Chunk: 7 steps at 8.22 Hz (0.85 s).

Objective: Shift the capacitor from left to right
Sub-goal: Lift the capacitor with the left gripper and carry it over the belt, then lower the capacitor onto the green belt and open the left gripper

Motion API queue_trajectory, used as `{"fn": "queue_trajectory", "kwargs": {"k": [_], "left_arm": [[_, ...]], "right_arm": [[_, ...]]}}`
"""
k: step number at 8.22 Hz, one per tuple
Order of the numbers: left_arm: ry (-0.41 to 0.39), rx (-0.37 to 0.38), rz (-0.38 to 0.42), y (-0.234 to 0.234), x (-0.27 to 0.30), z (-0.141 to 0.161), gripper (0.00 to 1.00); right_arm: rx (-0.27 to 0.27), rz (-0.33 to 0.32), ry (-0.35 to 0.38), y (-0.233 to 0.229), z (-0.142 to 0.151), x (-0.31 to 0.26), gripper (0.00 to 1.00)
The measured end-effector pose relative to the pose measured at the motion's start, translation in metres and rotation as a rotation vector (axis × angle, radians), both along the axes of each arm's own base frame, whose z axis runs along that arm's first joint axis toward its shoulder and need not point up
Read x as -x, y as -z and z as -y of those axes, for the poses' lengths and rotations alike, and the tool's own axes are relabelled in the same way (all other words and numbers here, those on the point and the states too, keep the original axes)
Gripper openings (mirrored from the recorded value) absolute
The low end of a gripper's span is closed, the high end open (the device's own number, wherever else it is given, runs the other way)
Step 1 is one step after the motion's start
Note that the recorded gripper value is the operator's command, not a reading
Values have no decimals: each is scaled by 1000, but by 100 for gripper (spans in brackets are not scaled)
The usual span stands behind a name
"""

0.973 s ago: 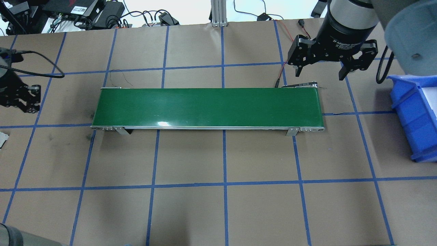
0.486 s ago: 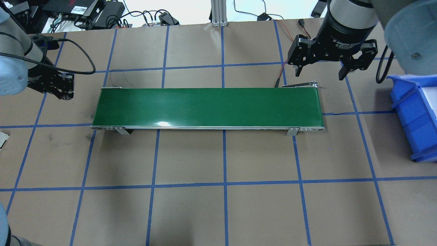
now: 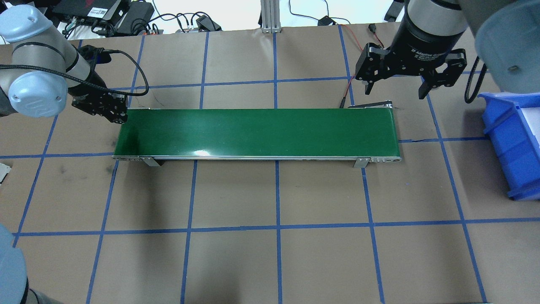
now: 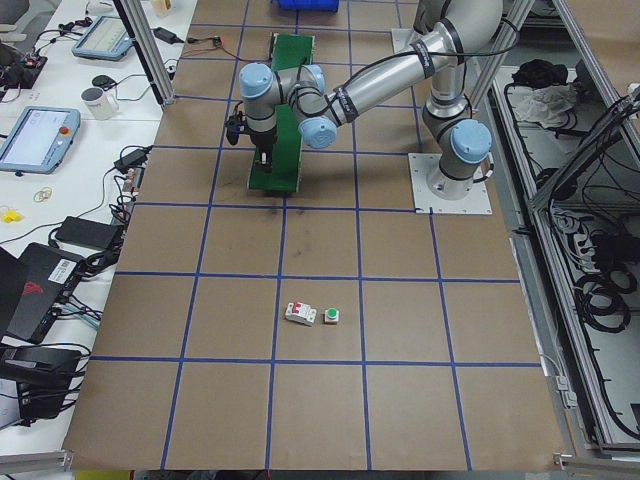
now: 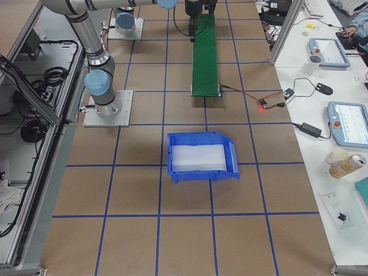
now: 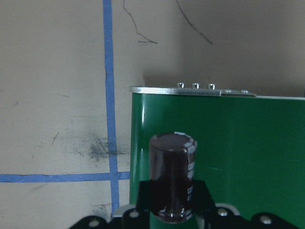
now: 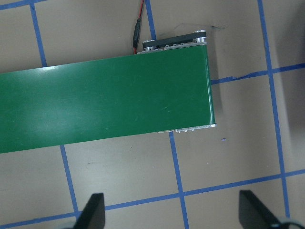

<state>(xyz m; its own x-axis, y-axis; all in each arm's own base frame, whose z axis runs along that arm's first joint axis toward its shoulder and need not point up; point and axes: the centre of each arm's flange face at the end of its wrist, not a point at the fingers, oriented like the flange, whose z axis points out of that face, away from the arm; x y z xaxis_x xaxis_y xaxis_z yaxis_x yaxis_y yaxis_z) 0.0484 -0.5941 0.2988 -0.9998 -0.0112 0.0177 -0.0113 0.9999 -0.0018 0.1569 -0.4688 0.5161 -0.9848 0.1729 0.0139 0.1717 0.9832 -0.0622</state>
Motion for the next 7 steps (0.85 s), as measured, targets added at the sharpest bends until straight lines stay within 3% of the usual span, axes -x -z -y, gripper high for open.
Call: {"fn": "queue_trajectory", "kwargs": {"k": [6,7], "left_arm": [[7,-93,-31,29,6,-2,0],[11,-107,-35,31,8,-3,5]], "right_arm": [[-6,-2,0,3,3,0,100],[-8,-3,-2,5,4,0,100]]}}
